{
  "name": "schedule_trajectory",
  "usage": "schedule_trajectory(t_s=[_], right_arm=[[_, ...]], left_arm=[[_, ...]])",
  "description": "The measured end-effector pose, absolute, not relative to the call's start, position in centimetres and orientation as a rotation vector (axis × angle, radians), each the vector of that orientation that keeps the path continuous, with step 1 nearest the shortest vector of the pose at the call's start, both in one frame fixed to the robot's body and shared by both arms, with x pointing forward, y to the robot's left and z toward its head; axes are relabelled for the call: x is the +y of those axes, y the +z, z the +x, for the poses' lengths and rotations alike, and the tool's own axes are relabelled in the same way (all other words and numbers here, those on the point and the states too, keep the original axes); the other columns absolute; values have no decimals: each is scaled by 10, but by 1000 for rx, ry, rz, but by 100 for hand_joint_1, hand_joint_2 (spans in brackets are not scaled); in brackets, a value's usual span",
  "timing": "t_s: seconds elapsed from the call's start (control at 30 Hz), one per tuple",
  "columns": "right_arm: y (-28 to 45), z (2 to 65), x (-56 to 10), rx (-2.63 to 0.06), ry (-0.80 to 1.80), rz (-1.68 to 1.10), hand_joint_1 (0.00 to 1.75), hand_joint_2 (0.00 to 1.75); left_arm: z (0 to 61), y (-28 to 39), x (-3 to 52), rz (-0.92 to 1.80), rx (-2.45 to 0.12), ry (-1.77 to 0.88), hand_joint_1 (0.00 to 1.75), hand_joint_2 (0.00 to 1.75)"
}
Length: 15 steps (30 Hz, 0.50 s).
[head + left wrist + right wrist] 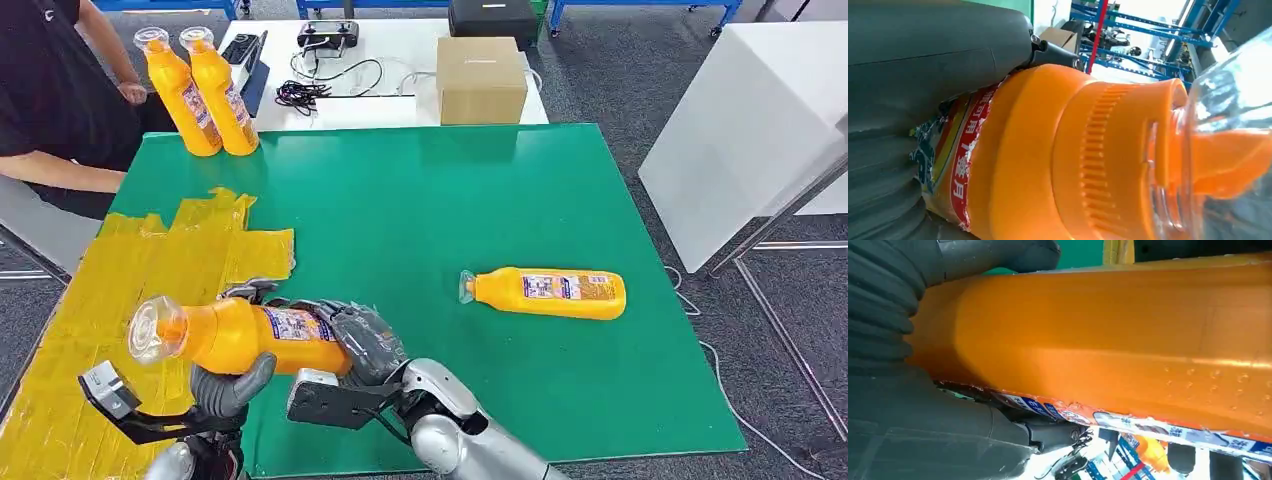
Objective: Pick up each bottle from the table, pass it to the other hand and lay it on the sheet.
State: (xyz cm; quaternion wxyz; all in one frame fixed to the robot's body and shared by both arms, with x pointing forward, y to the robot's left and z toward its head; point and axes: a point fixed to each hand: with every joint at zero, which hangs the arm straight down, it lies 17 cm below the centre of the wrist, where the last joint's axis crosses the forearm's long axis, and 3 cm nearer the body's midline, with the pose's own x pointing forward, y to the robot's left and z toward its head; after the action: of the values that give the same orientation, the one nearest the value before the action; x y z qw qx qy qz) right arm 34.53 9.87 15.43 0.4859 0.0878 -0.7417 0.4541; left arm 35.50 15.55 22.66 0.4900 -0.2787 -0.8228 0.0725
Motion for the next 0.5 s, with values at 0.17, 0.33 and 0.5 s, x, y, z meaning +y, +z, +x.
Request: schedule_trajectory(t_s=[0.17, 0.33, 0.5], right_arm=[[152, 346, 98, -1800, 1106, 211, 175, 175], [151, 347, 96, -1808, 1090, 198, 0, 175], [142, 349, 74, -1816, 1040, 128, 0, 0]], left_arm=[[356, 226, 157, -674, -1999, 177, 175, 175], [357, 225, 157, -664, -2002, 170, 175, 175], [367, 218, 167, -290, -2089, 24, 175, 175]])
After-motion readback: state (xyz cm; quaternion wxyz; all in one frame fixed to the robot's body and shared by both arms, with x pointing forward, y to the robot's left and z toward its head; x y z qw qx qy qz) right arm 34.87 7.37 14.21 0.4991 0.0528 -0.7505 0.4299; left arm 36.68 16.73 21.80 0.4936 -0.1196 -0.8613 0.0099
